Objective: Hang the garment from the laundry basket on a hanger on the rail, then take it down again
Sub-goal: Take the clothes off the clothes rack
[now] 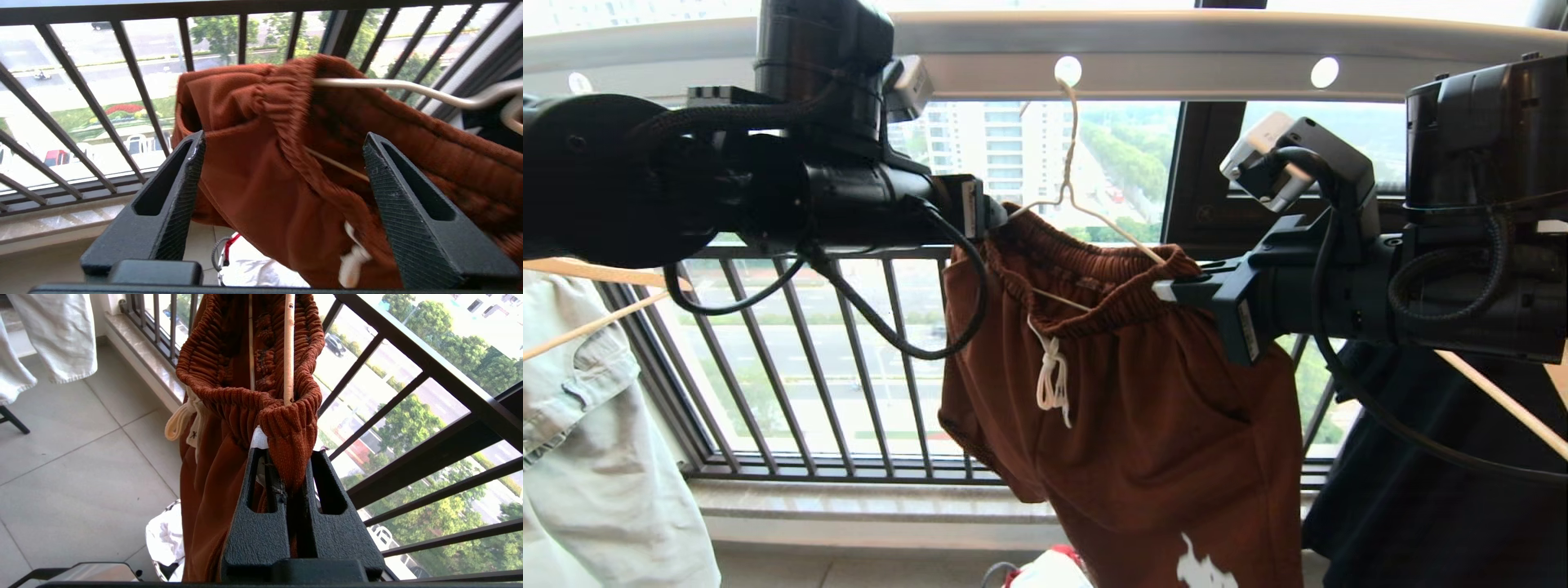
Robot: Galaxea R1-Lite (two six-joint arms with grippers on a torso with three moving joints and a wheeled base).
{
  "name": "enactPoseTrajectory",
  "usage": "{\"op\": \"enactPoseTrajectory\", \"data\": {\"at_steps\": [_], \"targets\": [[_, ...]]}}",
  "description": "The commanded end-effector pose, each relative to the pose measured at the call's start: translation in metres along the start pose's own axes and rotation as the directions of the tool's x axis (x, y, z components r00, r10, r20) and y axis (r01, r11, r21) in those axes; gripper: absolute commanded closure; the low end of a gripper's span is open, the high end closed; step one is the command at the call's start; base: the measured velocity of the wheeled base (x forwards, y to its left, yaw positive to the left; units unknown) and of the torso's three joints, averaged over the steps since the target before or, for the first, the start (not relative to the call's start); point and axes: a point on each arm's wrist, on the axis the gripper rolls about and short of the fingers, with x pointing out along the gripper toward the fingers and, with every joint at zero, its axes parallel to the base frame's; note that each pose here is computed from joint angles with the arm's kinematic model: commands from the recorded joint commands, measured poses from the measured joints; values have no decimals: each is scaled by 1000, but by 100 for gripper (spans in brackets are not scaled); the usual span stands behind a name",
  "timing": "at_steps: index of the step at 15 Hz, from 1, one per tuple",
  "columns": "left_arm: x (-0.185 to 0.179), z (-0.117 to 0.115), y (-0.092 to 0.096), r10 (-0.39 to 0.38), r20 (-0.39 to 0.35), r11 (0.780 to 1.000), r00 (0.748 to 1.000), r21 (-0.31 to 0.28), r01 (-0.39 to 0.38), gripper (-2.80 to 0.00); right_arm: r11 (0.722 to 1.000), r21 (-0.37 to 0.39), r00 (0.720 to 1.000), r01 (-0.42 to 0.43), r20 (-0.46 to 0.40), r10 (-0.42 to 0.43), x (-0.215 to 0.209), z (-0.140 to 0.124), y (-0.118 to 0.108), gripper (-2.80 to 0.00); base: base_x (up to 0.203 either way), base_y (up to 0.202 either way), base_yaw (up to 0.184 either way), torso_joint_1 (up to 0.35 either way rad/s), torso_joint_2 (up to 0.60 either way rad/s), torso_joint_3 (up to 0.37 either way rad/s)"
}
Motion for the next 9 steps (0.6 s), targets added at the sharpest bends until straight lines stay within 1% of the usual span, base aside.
{"op": "enactPoseTrajectory", "data": {"at_steps": [1, 3, 4, 5, 7, 8, 9], "targets": [[-41, 5, -6, -58, 39, 998, 998, -1, 58, -280, 1000, -2, 1000, -2, 0, 2, 1, 0, 0, 0, 0, 0, 0, 0, 0, 0], [-69, 6, -7, -96, 64, 995, 993, -1, 96, -280, 1000, -2, 1000, 0, -1, 0, 1, 0, 0, 0, 0, 0, 0, 0, 0, 0], [-81, 4, -7, -110, 58, 994, 992, 2, 110, 0, 1000, -2, 1000, 0, -1, 0, 1, 0, 0, 0, 0, 0, 0, 0, 0, 0], [-89, 1, -6, -118, 32, 993, 993, 6, 118, 0, 1000, -2, 1000, 0, -1, 0, 1, 0, 0, 0, 0, 0, 0, 0, 0, 0], [-93, 0, -6, -120, 24, 993, 992, -1, 120, 0, 1000, -2, 1000, -1, -5, 1, 1, -2, 0, 0, 0, 0, 0, 0, 0, 0], [-94, 0, -5, -121, 25, 993, 992, -2, 121, 0, 1000, -3, 1000, -1, -8, 1, -1, -3, 1, -280, 0, 0, 0, 0, 0, 0], [-97, 0, -4, -121, 29, 993, 992, -4, 121, 0, 1000, -3, 1000, 0, -6, 0, -1, -2, 1, -280, 0, 0, 0, 0, 0, 0]]}}
